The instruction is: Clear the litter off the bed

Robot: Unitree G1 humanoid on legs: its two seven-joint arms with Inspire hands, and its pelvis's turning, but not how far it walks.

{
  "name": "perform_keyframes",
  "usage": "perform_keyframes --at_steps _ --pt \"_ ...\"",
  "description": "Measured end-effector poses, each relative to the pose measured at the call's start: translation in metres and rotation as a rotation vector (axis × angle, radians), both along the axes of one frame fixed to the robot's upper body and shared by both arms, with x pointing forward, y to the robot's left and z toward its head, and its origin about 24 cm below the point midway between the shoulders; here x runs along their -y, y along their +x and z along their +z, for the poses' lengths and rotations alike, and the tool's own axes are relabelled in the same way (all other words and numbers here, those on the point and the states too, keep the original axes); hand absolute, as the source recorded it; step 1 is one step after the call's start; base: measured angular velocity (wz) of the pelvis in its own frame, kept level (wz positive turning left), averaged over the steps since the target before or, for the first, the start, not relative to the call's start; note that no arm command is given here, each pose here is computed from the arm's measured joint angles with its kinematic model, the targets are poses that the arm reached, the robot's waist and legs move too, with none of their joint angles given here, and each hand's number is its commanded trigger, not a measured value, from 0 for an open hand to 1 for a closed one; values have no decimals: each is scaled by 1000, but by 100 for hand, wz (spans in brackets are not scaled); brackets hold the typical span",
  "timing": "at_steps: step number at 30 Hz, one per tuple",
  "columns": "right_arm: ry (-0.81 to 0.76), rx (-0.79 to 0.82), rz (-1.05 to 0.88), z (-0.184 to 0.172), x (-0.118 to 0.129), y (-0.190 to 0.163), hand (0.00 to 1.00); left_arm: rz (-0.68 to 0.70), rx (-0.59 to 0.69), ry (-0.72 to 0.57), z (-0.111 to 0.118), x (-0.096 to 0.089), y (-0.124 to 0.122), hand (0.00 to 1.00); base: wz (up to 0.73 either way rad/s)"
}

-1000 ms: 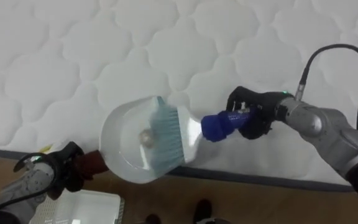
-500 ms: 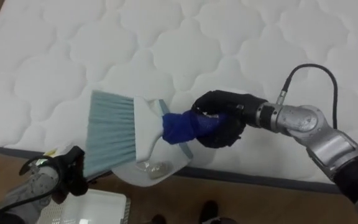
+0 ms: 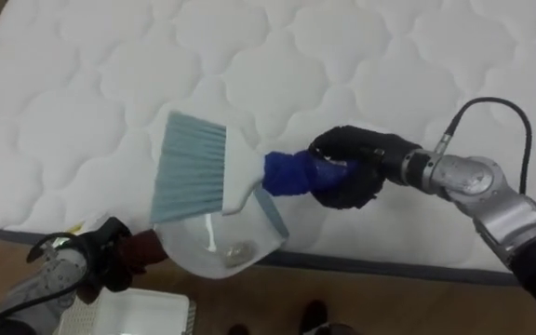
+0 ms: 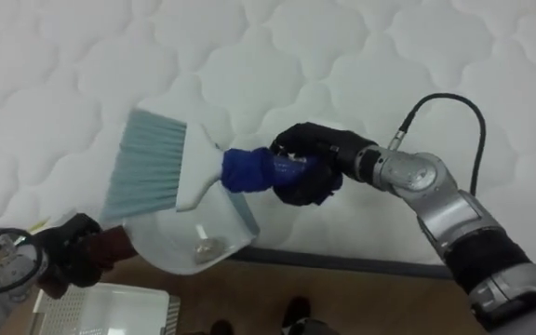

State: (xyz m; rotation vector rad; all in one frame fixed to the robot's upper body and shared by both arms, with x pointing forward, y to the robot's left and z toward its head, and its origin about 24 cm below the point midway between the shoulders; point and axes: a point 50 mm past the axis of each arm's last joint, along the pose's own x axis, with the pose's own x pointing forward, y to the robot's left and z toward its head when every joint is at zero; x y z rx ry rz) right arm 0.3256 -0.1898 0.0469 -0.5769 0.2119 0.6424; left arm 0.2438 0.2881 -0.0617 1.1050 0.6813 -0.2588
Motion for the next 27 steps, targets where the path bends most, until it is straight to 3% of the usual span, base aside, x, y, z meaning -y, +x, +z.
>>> perform_keyframes --at_steps 4,5,7,10,11,12,13,21,27 --pt "60 40 -163 2 20 4 100 5 15 -6 2 0 1 100 0" --pt "86 60 -233 3 29 4 95 8 25 -12 3 -1 2 100 0" --pt "115 92 -337 1 40 2 100 23 38 -18 2 -1 1 100 -4" --pt "135 125 -469 -3 57 -4 100 77 87 -40 1 -1 -2 100 4" --pt "142 134 -518 -3 63 -4 76 103 108 -57 1 0 -2 100 5" --pt "156 141 -571 -4 68 -5 7 122 126 -72 1 1 -2 100 0" --pt "160 150 -591 -3 70 -5 0 127 138 -77 1 2 -2 100 -3" --pt "287 175 -949 -15 110 -23 0 162 267 -110 11 10 6 100 0" --pt "206 105 -1075 -46 124 -54 0 207 236 -103 1 10 -15 100 -3"
